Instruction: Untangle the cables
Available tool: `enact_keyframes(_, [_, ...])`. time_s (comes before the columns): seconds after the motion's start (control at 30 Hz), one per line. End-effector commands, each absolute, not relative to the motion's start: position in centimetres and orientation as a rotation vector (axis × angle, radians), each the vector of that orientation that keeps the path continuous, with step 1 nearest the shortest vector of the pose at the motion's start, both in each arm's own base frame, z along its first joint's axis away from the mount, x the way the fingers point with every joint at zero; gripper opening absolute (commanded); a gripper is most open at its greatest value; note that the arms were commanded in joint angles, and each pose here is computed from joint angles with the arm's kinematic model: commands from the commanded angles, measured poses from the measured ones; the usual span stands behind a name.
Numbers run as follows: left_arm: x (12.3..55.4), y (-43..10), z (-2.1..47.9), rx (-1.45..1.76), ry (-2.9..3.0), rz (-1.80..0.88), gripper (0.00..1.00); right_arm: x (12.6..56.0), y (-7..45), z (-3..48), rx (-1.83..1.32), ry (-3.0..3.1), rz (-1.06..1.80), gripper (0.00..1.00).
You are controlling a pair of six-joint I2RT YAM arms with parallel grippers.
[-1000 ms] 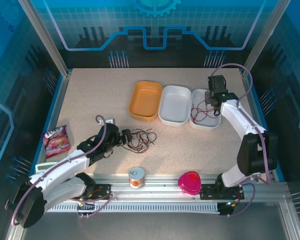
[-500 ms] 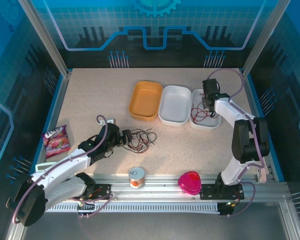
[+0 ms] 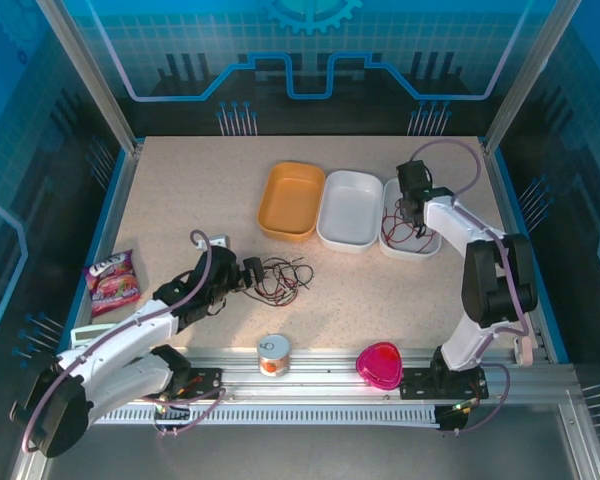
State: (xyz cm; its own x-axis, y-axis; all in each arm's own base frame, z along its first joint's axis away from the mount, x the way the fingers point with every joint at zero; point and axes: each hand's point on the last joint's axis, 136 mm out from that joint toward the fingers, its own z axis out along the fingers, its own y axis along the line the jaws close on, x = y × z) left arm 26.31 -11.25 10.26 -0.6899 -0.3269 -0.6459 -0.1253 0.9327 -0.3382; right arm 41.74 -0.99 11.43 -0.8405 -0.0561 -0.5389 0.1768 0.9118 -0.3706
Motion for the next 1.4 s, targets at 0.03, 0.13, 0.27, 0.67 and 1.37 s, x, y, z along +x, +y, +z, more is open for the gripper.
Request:
enact_keyframes(0.03, [26.9,-11.0,11.6,-0.346,2.280,-0.368,0.99,40.3,-0.1,14.3,0.105,2.456,-0.536,0.66])
enact_keyframes(0.13, [26.9,-11.1,12.0,-0.344,2.268,-0.386,0.99,39.6,0.3,16.1,0.113,2.428,-0.494,0.74])
enact_keyframes(0.27, [27.0,-11.7,12.2,-0.334,2.258,-0.429,0.99,38.2,1.3,18.9,0.105,2.394,-0.406,0.87])
enact_keyframes(0.67, [27.8,-14.6,13.5,-0.198,2.288,-0.531,0.99,32.5,8.3,22.0,0.092,2.381,0.031,1.00])
enact_keyframes(1.37, [27.8,-18.7,10.6,-0.018,2.534,-0.612,0.94,27.1,20.8,17.2,-0.154,2.515,0.158,1.00])
